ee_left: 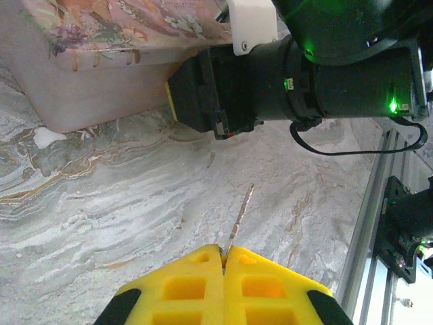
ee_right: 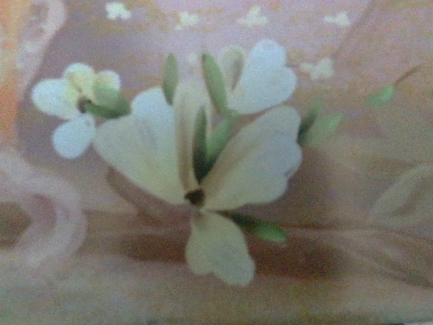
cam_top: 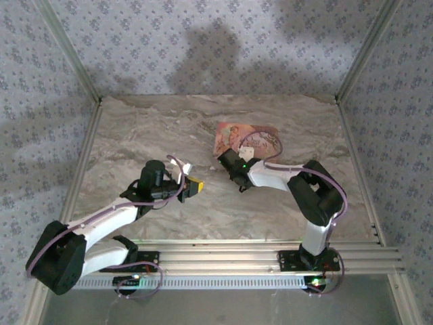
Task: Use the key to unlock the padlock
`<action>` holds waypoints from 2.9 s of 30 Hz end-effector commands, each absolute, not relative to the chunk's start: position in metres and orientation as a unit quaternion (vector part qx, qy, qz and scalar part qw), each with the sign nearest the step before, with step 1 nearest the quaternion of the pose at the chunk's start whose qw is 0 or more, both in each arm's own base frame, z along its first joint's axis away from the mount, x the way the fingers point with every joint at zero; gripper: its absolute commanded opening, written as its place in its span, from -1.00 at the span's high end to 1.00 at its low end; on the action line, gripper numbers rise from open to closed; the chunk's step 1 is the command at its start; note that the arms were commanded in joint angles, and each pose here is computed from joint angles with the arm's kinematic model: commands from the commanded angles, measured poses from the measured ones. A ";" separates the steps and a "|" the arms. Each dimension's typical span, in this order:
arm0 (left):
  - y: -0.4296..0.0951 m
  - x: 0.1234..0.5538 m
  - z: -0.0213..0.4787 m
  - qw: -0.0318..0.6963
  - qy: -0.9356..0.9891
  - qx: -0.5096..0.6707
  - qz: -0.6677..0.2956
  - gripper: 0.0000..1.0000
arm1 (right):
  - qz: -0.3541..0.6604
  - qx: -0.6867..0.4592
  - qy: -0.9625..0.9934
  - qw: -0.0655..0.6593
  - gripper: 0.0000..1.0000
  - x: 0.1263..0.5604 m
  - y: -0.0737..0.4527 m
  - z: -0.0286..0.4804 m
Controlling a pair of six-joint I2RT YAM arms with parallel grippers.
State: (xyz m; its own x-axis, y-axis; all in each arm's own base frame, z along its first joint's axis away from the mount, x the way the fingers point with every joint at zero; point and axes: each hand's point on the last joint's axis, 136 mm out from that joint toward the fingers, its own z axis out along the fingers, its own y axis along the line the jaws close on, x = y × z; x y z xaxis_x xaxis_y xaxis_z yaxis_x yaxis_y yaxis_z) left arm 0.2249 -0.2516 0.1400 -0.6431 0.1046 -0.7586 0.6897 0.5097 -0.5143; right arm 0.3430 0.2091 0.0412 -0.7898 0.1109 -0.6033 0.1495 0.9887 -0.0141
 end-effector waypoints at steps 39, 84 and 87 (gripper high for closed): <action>-0.311 0.253 0.141 0.356 0.713 0.261 -0.545 1.00 | 0.448 0.009 0.883 0.141 1.00 0.310 0.290 0.179; -0.318 0.284 0.135 0.378 0.744 0.253 -0.489 1.00 | 0.474 -0.002 0.871 0.127 1.00 0.310 0.294 0.178; -0.317 0.286 0.137 0.383 0.745 0.249 -0.486 1.00 | 0.472 -0.003 0.873 0.125 1.00 0.308 0.293 0.177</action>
